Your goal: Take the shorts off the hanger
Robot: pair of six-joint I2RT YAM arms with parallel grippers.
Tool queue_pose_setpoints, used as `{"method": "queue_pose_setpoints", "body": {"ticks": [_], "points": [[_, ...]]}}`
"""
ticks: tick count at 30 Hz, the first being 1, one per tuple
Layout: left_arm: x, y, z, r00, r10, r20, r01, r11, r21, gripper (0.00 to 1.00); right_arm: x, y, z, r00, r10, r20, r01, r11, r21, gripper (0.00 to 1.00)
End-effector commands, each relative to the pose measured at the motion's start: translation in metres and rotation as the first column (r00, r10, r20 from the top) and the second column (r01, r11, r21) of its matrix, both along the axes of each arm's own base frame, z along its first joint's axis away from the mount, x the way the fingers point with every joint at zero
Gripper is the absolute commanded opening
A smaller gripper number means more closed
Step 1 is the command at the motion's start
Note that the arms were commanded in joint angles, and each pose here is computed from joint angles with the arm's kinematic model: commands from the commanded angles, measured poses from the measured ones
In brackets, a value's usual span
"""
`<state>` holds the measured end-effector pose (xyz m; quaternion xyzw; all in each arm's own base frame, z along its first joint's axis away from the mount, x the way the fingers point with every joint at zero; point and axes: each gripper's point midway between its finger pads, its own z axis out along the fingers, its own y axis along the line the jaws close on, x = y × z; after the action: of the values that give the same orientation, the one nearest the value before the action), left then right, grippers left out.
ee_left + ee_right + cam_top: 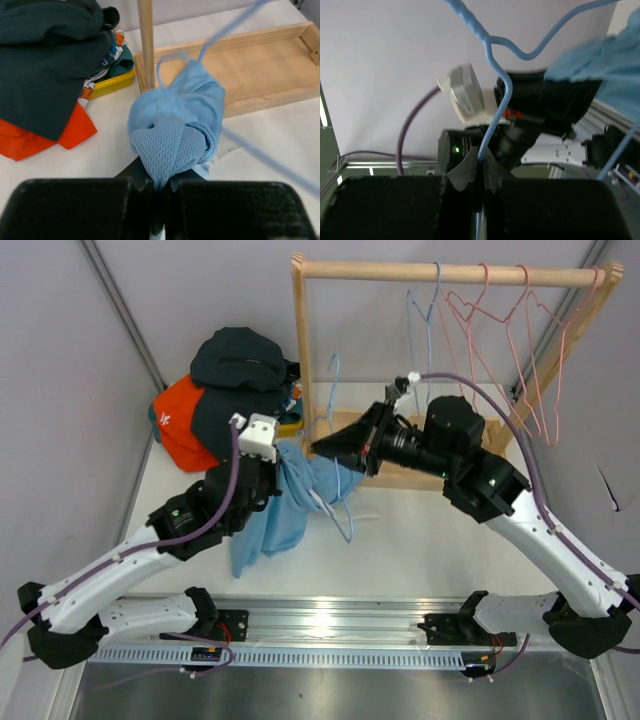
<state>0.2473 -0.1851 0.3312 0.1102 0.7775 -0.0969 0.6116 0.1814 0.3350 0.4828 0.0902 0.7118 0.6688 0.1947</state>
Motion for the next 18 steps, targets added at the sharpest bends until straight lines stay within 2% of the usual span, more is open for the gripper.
{"method": "queue_pose_setpoints", "body": {"ticks": [1, 3, 4, 5, 8, 10, 11, 13, 16, 18], "points": [[0.018, -0.027, 0.033, 0.997, -0.011, 0.081, 0.020, 0.995, -0.103, 0.00, -0.033, -0.020, 0.039, 0.999, -0.006, 0.052, 0.000, 0.993, 0.117, 0.00], [0.023, -0.034, 0.038, 0.997, -0.009, 0.076, 0.016, 0.995, -0.095, 0.00, -0.027, -0.026, 0.043, 0.994, -0.064, 0.090, 0.056, 0.995, 0.081, 0.00], [0.024, -0.033, 0.043, 0.997, 0.005, 0.073, 0.002, 0.995, -0.104, 0.00, -0.029, -0.036, 0.065, 0.986, -0.091, 0.143, 0.078, 0.992, 0.098, 0.00], [0.023, -0.031, 0.035, 0.999, 0.010, 0.050, -0.007, 0.997, -0.074, 0.00, -0.020, -0.043, 0.062, 0.975, -0.126, 0.185, 0.120, 0.992, 0.045, 0.00], [0.017, -0.007, 0.042, 0.996, 0.077, 0.048, -0.073, 0.994, -0.077, 0.00, 0.001, -0.055, 0.088, 0.943, -0.180, 0.281, 0.176, 0.984, 0.040, 0.00], [0.005, 0.022, 0.048, 0.990, 0.125, 0.060, -0.121, 0.990, -0.073, 0.00, 0.030, -0.064, 0.093, 0.920, -0.203, 0.334, 0.202, 0.979, 0.038, 0.00], [0.001, 0.033, 0.052, 0.987, 0.144, 0.067, -0.139, 0.988, -0.071, 0.00, 0.032, -0.068, 0.104, 0.913, -0.183, 0.365, 0.174, 0.983, 0.058, 0.00], [-0.009, 0.060, 0.055, 0.978, 0.196, 0.072, -0.193, 0.980, -0.046, 0.00, 0.075, -0.081, 0.103, 0.901, -0.242, 0.361, 0.236, 0.970, 0.059, 0.00], [-0.018, 0.084, 0.068, 0.969, 0.228, 0.091, -0.226, 0.974, -0.036, 0.00, 0.109, -0.093, 0.108, 0.901, -0.258, 0.350, 0.241, 0.966, 0.093, 0.00], [-0.022, 0.092, 0.076, 0.967, 0.233, 0.105, -0.230, 0.972, -0.038, 0.00, 0.139, -0.092, 0.095, 0.917, -0.250, 0.312, 0.236, 0.968, 0.082, 0.00]]}}
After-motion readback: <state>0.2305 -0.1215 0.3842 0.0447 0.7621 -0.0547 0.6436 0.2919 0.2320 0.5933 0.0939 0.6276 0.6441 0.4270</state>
